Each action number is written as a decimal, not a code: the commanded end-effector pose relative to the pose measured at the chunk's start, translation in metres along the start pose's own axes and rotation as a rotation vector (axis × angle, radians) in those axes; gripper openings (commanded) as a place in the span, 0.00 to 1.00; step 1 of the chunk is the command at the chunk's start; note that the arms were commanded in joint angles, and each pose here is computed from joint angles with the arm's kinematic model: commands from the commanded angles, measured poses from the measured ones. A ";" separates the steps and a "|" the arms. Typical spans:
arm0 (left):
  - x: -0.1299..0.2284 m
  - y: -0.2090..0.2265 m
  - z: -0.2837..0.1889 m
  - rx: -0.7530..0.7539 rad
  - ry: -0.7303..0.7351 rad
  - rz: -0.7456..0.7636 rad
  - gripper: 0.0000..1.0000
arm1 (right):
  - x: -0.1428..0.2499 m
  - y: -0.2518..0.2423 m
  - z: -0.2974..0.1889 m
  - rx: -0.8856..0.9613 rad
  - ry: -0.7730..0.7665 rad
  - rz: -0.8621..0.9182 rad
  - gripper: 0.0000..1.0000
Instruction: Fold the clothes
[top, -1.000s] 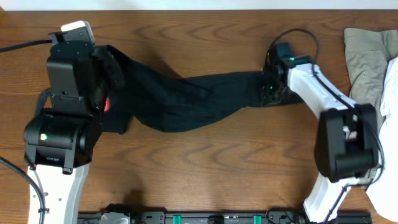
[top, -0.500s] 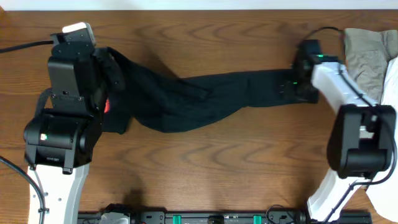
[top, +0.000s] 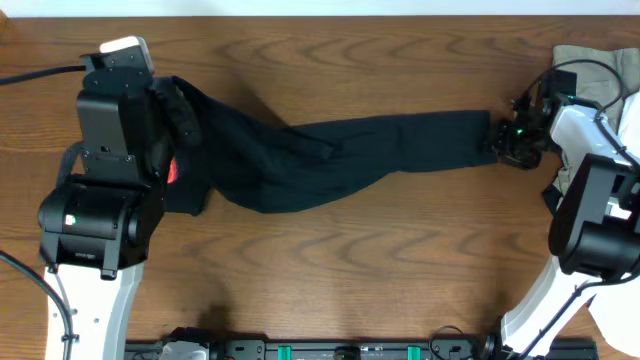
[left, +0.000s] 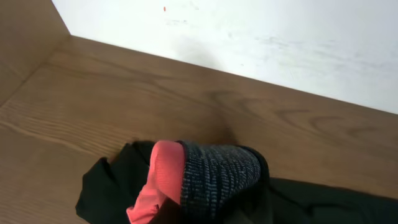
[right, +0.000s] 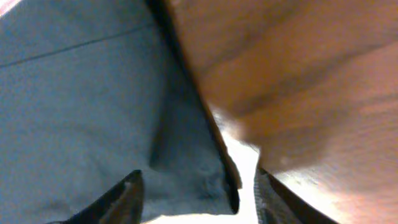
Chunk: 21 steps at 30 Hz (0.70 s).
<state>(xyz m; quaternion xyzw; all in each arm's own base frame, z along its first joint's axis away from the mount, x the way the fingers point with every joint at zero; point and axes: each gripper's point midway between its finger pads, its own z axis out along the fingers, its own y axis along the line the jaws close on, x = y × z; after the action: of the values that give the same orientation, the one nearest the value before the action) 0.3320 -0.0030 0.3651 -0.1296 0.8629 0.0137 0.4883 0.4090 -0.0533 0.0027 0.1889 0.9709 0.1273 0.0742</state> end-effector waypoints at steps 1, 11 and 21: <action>-0.016 0.004 -0.013 -0.010 -0.056 -0.001 0.06 | 0.017 0.009 0.023 -0.073 0.084 0.008 0.41; -0.016 0.004 -0.013 -0.010 -0.057 -0.001 0.06 | -0.008 0.026 -0.031 -0.128 -0.065 -0.023 0.01; -0.018 0.004 -0.014 -0.008 -0.064 -0.003 0.06 | -0.054 0.088 -0.182 -0.271 -0.541 -0.211 0.06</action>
<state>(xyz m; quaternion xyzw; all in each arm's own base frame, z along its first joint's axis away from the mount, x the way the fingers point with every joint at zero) 0.3322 -0.0030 0.3655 -0.1286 0.8626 0.0141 0.4891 0.4509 -0.0419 0.1747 0.1251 0.9207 0.1760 0.3251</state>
